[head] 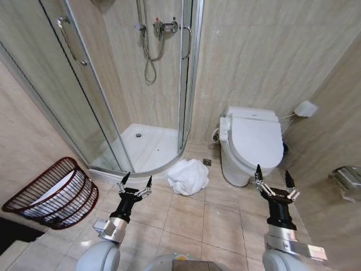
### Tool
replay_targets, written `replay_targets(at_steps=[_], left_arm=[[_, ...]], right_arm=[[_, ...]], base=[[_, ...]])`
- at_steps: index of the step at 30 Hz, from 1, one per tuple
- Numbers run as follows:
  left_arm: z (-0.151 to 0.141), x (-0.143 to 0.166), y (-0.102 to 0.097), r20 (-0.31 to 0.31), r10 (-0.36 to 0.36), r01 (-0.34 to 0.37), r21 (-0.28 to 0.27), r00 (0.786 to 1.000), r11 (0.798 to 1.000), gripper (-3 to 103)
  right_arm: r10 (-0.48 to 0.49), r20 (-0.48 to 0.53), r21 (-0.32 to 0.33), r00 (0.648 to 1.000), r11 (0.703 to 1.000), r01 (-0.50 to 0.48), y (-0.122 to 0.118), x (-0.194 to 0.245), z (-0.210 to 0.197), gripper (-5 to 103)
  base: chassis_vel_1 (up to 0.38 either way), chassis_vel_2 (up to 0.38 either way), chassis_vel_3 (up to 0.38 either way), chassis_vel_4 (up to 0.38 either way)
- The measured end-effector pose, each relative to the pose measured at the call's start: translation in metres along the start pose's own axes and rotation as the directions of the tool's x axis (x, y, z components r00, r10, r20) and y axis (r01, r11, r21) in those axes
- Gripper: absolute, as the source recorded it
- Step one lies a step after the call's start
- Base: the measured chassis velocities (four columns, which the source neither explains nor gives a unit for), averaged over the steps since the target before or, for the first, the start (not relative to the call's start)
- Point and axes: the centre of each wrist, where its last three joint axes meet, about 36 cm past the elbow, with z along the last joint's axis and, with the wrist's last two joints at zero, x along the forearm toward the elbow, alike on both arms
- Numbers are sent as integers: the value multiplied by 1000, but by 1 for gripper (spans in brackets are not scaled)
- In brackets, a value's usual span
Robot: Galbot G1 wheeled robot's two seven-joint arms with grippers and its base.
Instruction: Discard the used towel into the hamper.
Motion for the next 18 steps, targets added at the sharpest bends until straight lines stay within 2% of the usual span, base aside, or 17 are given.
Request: replay_targets(at_steps=[6,18], left_arm=[[0,0,0,0,0,0,0,1000,1000,100],[0,0,0,0,0,0,0,1000,1000,100]], right_arm=[[-22,0,3,1000,1000,22,0,2,3,100],[-5,2,-2,1000,1000,5,1,0,5,100]], base=[[0,0,0,0],[0,0,0,0]])
